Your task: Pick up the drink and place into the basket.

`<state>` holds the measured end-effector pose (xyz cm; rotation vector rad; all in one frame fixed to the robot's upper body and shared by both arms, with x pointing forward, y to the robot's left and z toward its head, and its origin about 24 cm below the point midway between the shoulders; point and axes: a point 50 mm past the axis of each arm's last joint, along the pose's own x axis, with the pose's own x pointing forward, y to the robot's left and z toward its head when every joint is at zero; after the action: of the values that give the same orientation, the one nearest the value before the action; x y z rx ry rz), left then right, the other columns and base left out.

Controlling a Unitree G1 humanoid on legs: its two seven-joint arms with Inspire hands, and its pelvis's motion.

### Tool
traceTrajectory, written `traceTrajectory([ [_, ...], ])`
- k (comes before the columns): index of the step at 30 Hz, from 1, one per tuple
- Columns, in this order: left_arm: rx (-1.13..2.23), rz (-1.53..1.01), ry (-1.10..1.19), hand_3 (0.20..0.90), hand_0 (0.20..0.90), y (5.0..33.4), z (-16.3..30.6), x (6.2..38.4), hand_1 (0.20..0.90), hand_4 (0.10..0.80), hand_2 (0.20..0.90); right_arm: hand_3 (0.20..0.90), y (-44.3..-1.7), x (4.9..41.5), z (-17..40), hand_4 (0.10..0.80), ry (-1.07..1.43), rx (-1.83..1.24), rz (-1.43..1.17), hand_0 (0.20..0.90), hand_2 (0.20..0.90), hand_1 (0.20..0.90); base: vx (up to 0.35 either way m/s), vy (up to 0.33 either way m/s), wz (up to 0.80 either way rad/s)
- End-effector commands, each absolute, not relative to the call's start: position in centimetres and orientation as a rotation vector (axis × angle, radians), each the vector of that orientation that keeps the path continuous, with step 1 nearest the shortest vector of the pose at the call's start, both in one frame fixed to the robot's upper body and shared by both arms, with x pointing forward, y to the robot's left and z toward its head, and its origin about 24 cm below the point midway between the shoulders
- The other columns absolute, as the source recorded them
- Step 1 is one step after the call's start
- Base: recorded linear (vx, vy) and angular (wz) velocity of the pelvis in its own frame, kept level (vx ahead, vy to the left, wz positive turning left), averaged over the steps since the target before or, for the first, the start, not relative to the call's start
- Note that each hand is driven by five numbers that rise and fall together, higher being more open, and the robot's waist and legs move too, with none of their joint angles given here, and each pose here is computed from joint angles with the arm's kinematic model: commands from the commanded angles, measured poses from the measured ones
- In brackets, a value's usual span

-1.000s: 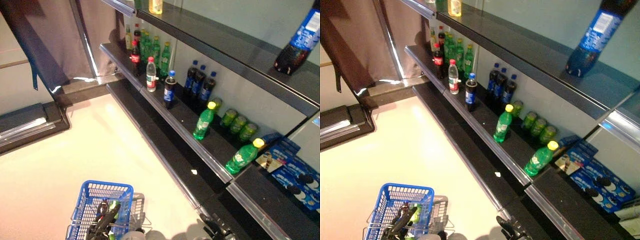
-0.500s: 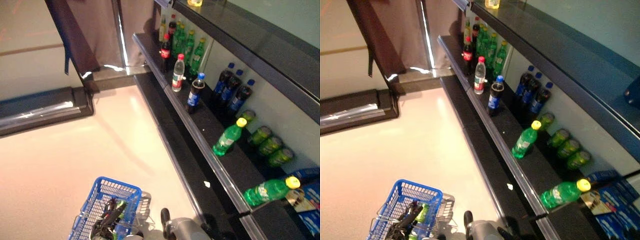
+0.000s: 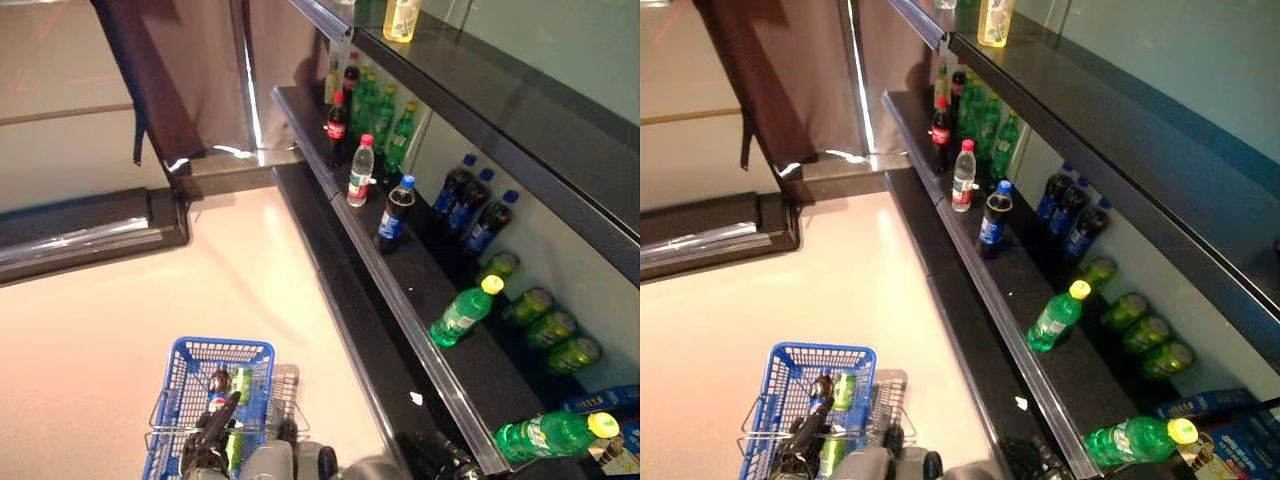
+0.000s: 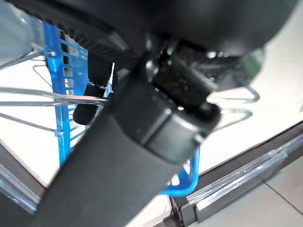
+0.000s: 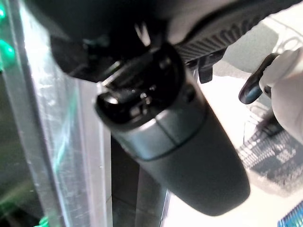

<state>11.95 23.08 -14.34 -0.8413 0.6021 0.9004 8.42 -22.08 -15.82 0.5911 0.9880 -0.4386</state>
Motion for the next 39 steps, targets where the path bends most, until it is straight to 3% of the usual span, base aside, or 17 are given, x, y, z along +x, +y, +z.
traceTrajectory([
  [1, -0.848, 0.830, 0.485, 0.200, 0.300, 22.6, -13.7, 9.8, 0.300, 0.100, 0.300, 0.900, -23.2, 7.6, -15.4, 0.800, 0.931, 0.576, -0.415, 0.900, 0.900, 0.900, 0.418, 0.455, -0.48],
  [8, -0.816, 0.770, 0.519, 0.200, 0.300, 22.3, -13.0, 12.5, 0.300, 0.100, 0.300, 0.900, -22.5, 6.3, -15.8, 0.800, 0.938, 0.605, -0.503, 0.900, 0.900, 0.900, 0.358, 0.421, -0.22],
  [15, -0.736, 0.747, 0.523, 0.200, 0.300, 23.9, -12.6, 13.0, 0.300, 0.100, 0.300, 0.900, -21.4, 8.0, -15.6, 0.800, 0.915, 0.624, -0.505, 0.900, 0.900, 0.900, 0.280, 0.222, 0.03],
  [32, -0.809, 0.745, 0.554, 0.200, 0.300, 23.1, -14.0, 12.2, 0.300, 0.100, 0.300, 0.900, -23.3, 8.0, -15.7, 0.800, 0.944, 0.565, -0.492, 0.900, 0.900, 0.900, 0.212, 0.048, 0.02],
  [39, -0.872, 0.824, 0.565, 0.200, 0.300, 23.1, -14.9, 9.5, 0.300, 0.100, 0.300, 0.900, -23.8, 7.4, -16.0, 0.800, 0.998, 0.531, -0.477, 0.900, 0.900, 0.900, 0.258, 0.218, -0.25],
])
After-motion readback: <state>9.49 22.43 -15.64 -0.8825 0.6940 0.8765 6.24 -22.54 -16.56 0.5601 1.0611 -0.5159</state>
